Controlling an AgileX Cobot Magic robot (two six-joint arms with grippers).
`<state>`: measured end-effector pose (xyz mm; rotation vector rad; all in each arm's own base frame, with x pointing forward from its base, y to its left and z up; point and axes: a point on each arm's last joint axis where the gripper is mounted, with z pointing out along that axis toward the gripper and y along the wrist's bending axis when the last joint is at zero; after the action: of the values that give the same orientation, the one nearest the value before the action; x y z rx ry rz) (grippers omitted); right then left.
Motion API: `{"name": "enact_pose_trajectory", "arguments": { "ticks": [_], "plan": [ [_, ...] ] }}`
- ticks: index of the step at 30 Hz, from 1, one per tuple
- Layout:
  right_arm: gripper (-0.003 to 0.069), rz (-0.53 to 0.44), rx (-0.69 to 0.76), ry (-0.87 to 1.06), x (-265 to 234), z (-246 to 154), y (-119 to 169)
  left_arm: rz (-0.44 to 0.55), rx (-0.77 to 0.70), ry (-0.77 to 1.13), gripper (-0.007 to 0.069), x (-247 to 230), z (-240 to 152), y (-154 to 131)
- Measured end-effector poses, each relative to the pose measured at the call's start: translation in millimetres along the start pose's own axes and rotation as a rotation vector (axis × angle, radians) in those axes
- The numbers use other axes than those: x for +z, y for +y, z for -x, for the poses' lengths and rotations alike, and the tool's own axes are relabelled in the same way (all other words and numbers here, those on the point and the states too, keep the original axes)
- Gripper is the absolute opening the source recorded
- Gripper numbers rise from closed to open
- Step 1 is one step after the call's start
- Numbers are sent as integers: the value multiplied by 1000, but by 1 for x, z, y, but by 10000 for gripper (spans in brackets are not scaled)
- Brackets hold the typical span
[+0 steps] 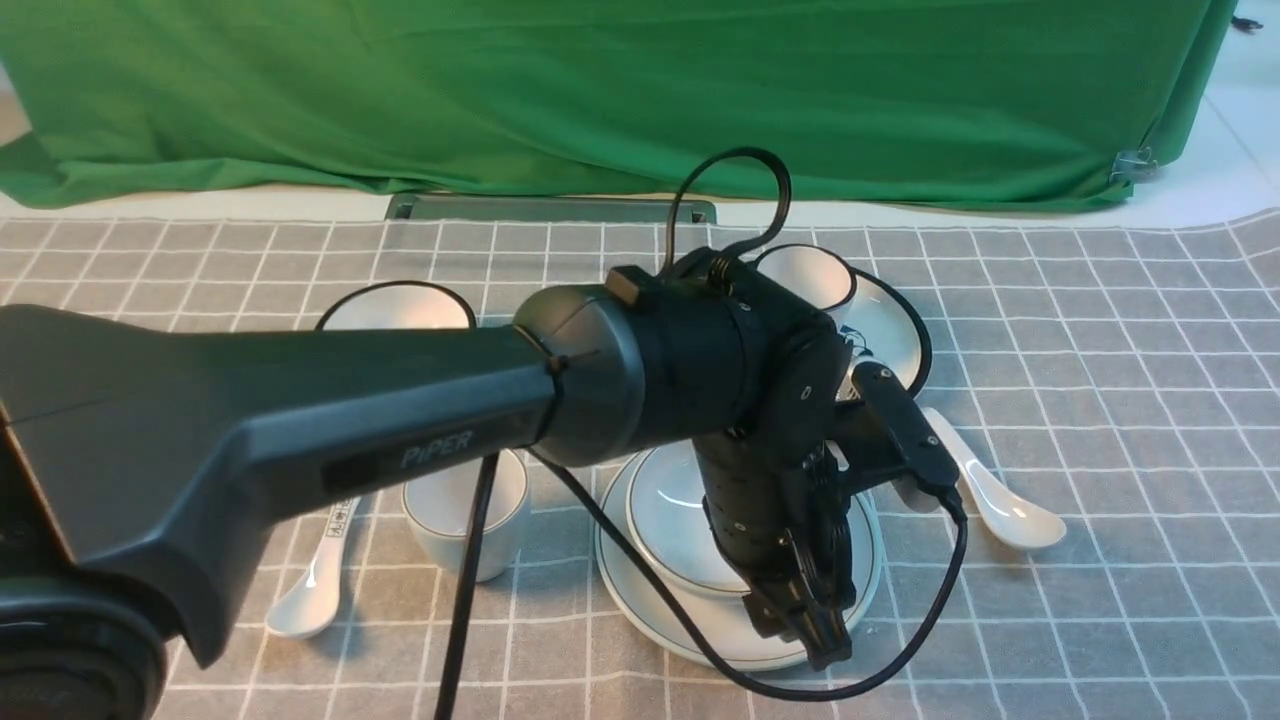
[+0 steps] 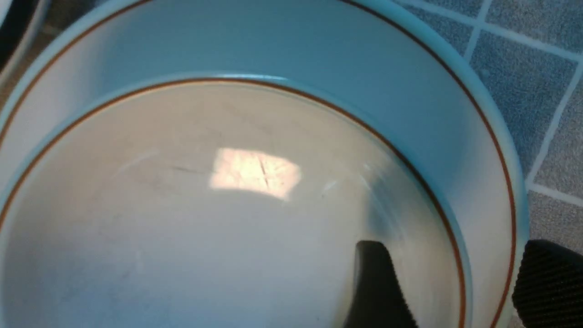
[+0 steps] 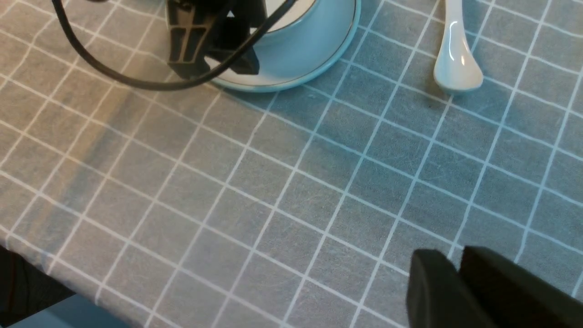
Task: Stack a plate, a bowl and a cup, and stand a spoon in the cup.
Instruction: Use the left arm to put the blue rice bowl into the blue large plate in the middle, then use the left arm to grab a blue teacup
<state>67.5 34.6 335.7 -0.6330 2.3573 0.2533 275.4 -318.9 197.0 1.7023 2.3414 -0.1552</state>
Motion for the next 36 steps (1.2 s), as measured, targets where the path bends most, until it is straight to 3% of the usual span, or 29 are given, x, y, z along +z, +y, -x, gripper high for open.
{"name": "enact_pose_trajectory", "arguments": {
  "ticks": [5,7,11,15,21,27,36],
  "plan": [
    [124,-1,0,-3,0,0,0,6,-9,-22,428,-45,-1,-3],
    [127,-3,0,-10,0,1,0,11,-33,-42,363,-104,-18,-5],
    [130,-8,1,-30,0,3,-1,1,-153,-9,251,-140,-64,17],
    [134,-8,3,-49,0,5,-1,-10,-231,51,236,-132,-98,42],
    [140,-2,7,-55,0,5,0,-12,-263,72,320,-123,-124,63],
    [144,-1,7,-57,0,5,0,0,-212,51,391,-108,-128,68],
    [144,-1,7,-58,0,5,0,-39,-212,119,400,-66,-129,77]
  ]
}}
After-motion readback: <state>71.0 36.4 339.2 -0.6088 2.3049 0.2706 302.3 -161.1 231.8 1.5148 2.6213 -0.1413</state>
